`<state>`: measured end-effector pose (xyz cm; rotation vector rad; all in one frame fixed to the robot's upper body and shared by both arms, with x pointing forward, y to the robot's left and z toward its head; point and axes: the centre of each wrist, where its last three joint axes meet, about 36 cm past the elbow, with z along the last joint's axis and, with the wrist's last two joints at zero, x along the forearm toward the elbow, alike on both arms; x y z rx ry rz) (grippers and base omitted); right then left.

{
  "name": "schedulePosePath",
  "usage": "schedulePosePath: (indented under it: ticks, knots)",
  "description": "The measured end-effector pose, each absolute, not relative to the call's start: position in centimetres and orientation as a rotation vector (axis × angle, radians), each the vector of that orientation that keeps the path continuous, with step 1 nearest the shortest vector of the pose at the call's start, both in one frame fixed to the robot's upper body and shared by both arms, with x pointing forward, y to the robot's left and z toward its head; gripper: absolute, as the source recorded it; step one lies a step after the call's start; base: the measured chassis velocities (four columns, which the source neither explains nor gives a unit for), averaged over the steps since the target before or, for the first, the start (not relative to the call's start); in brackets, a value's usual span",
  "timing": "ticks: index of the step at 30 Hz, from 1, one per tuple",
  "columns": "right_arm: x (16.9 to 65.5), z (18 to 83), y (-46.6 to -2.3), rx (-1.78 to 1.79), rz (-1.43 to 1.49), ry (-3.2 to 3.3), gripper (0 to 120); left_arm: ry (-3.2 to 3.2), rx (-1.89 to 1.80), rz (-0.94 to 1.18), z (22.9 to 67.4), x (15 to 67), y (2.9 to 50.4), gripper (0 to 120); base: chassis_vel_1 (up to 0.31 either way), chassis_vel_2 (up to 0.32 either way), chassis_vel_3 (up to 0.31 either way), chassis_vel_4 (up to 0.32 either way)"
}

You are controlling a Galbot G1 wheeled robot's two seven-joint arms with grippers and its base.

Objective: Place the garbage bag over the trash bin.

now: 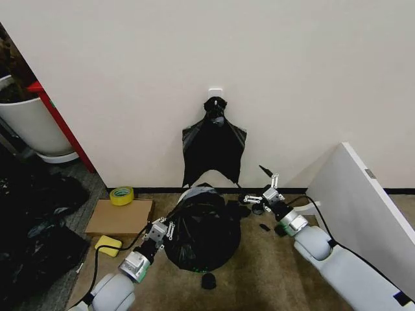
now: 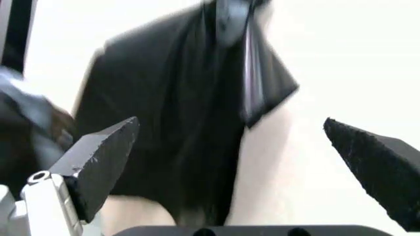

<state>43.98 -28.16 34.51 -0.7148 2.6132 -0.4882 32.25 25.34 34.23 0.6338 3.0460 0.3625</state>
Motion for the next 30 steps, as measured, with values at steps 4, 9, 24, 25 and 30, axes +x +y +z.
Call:
schedulePosePath:
  ticks: [4, 9, 24, 25, 30]
  knots:
    - [41.0, 36.6, -25.3, -0.712, -0.349, 2.645, 100, 3.151, 0.493, 0.234, 35.4, 32.1, 24.3, 0, 0.000, 0.000, 0.000, 0.000]
    - [33.7, 39.8, -19.5, -0.800, -0.116, 2.781, 88, 3.373, 0.305, -0.110, 38.3, 31.7, 21.9, 0, 0.000, 0.000, 0.000, 0.000]
    - [26.7, 44.7, -9.6, -0.697, -0.102, 3.302, 34, 3.393, 0.280, -0.367, 40.3, 29.3, 19.3, 0, 0.000, 0.000, 0.000, 0.000]
    - [26.8, 44.8, -9.4, -0.685, -0.118, 3.321, 31, 3.387, 0.284, -0.361, 40.3, 29.2, 19.3, 0, 0.000, 0.000, 0.000, 0.000]
    - [27.5, 44.2, -8.5, -0.621, -0.206, 3.427, 15, 3.354, 0.302, -0.333, 40.4, 28.6, 19.4, 0, 0.000, 0.000, 0.000, 0.000]
